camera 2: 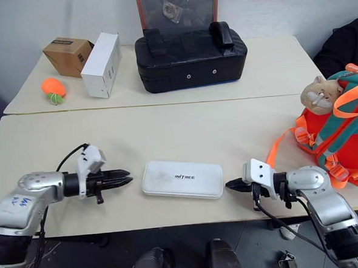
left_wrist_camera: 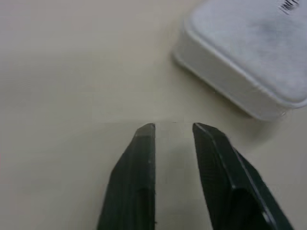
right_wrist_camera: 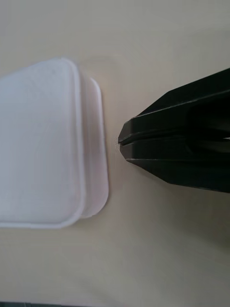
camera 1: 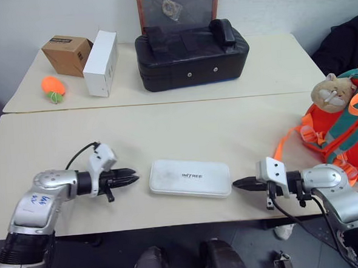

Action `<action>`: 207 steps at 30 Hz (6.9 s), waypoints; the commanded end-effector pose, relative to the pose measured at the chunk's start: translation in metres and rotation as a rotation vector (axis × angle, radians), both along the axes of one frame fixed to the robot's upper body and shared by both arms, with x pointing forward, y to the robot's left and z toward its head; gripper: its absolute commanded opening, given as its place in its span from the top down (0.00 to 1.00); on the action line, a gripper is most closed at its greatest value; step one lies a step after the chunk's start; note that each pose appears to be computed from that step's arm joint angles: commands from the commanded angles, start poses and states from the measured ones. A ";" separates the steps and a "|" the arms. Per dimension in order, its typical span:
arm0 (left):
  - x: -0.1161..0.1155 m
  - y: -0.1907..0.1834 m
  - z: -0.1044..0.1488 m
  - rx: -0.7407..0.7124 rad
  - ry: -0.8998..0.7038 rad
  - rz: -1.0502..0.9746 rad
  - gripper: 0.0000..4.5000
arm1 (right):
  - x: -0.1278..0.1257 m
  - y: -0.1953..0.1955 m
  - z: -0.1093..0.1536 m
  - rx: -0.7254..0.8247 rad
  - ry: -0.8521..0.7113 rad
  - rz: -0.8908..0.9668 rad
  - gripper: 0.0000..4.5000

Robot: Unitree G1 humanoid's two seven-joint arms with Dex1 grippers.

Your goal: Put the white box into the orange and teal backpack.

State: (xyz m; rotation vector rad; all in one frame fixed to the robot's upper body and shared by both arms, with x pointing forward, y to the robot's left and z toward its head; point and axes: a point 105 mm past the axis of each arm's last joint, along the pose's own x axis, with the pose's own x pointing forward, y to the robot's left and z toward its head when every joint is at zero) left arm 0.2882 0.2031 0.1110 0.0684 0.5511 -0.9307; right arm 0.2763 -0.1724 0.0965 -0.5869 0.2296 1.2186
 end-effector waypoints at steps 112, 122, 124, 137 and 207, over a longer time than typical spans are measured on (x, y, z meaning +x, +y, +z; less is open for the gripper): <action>0.014 -0.043 0.175 -0.643 -0.180 -0.107 0.71 | -0.083 0.009 0.145 0.443 0.537 0.324 0.99; -0.018 -0.060 0.195 -0.584 -0.222 -0.398 0.71 | -0.078 -0.009 0.133 0.372 0.570 0.310 0.99; -0.018 -0.062 0.190 -0.565 -0.222 -0.415 0.71 | -0.075 -0.010 0.132 0.375 0.563 0.296 0.99; 0.015 -0.065 0.157 -0.269 -0.320 -0.448 0.71 | -0.077 -0.015 0.121 0.362 0.585 0.262 0.99; -0.028 -0.156 0.188 -0.225 -0.550 -0.731 0.11 | -0.046 0.013 0.107 0.444 0.435 0.191 0.99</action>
